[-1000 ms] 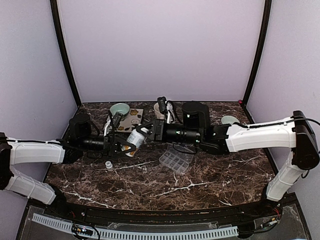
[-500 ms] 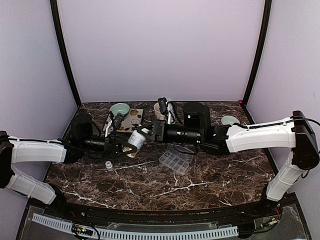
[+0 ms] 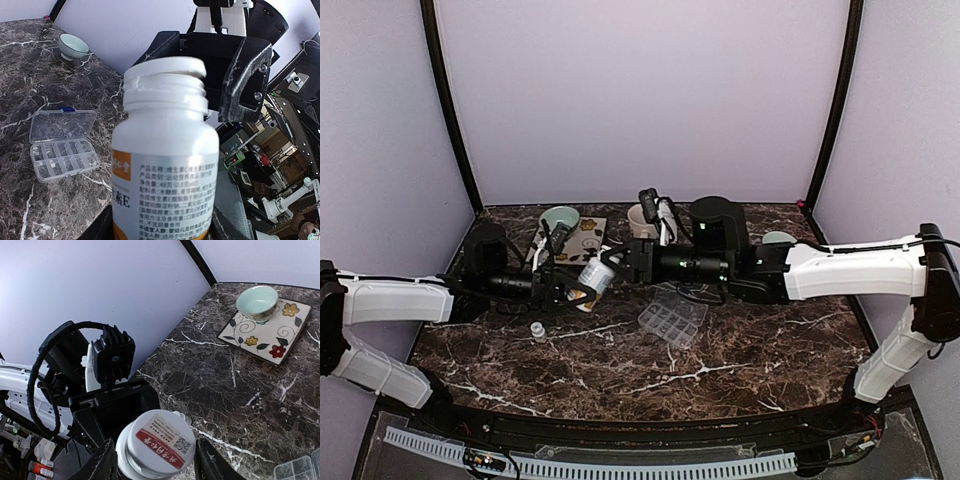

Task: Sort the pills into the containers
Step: Open the lid of the pill bottle.

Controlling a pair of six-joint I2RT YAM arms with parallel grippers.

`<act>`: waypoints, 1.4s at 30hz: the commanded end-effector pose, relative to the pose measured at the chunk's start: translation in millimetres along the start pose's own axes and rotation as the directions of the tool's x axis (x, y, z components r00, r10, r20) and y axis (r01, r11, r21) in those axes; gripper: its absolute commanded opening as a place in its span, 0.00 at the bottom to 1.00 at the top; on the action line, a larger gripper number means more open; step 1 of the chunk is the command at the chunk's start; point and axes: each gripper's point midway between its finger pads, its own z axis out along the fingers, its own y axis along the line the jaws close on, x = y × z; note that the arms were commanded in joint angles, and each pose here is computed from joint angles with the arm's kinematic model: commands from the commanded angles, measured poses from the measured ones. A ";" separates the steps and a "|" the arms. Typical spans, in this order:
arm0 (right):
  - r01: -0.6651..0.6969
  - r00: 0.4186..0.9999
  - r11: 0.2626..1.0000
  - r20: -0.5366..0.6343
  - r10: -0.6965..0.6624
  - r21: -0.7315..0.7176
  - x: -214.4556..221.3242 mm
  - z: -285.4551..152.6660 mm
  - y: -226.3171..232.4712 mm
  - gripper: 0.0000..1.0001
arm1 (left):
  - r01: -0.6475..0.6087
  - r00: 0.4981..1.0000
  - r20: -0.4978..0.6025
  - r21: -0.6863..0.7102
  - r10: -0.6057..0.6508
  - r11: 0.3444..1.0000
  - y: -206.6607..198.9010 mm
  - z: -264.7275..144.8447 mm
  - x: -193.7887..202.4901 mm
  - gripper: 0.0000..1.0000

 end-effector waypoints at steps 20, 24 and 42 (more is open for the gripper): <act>0.100 0.993 0.993 0.060 -0.104 0.065 -27.5 -13.7 -5.2 0.57 | -0.011 1.000 -0.006 0.005 0.011 1.000 -2.3 2.0 -8.5 0.18; 0.095 0.993 0.993 0.068 -0.100 0.073 -30.6 -15.2 -8.7 0.57 | -0.015 1.000 -0.008 0.004 0.015 1.000 -2.8 2.0 -7.9 0.18; 0.082 0.993 0.991 0.080 -0.091 0.104 -36.9 -17.5 -22.0 0.57 | -0.021 0.999 -0.024 0.003 0.022 1.000 -4.6 4.8 -5.0 0.17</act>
